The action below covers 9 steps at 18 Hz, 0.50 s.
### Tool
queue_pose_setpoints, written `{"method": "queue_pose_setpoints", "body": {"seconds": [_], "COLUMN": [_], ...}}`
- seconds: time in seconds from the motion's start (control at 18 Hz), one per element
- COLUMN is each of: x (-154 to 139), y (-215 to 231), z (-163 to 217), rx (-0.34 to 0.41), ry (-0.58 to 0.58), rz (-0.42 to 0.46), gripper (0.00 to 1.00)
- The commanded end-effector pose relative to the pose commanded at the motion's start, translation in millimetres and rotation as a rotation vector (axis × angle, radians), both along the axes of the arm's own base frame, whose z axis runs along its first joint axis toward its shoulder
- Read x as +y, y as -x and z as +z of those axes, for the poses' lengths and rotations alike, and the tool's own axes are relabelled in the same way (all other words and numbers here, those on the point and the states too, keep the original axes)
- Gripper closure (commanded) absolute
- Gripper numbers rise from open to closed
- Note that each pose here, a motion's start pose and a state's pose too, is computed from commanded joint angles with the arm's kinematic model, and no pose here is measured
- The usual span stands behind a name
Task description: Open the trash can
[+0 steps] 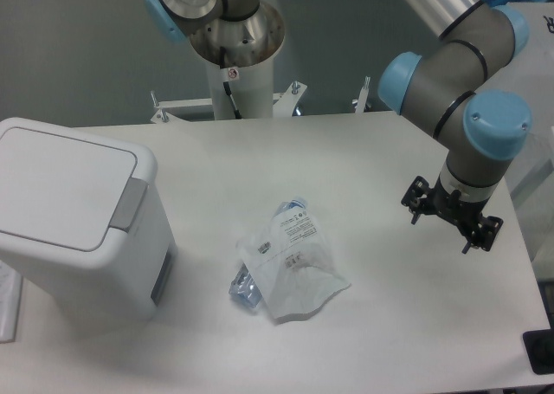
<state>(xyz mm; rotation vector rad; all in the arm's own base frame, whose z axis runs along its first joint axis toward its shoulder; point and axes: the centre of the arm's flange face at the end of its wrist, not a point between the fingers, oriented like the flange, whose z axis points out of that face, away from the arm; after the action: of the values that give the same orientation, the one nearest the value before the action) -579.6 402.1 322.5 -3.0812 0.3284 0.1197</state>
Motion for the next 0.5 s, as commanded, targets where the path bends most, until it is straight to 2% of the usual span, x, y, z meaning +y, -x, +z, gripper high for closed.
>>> {"method": "queue_pose_setpoints", "body": {"seconds": [0.33, 0.5], "x": [6, 15], "y": [-7, -22], "z": [10, 17], "rx": [0.006, -0.017], "ry": [-0.028, -0.075], "rz": [-0.007, 0.088], "gripper": [0.00, 0.00]}}
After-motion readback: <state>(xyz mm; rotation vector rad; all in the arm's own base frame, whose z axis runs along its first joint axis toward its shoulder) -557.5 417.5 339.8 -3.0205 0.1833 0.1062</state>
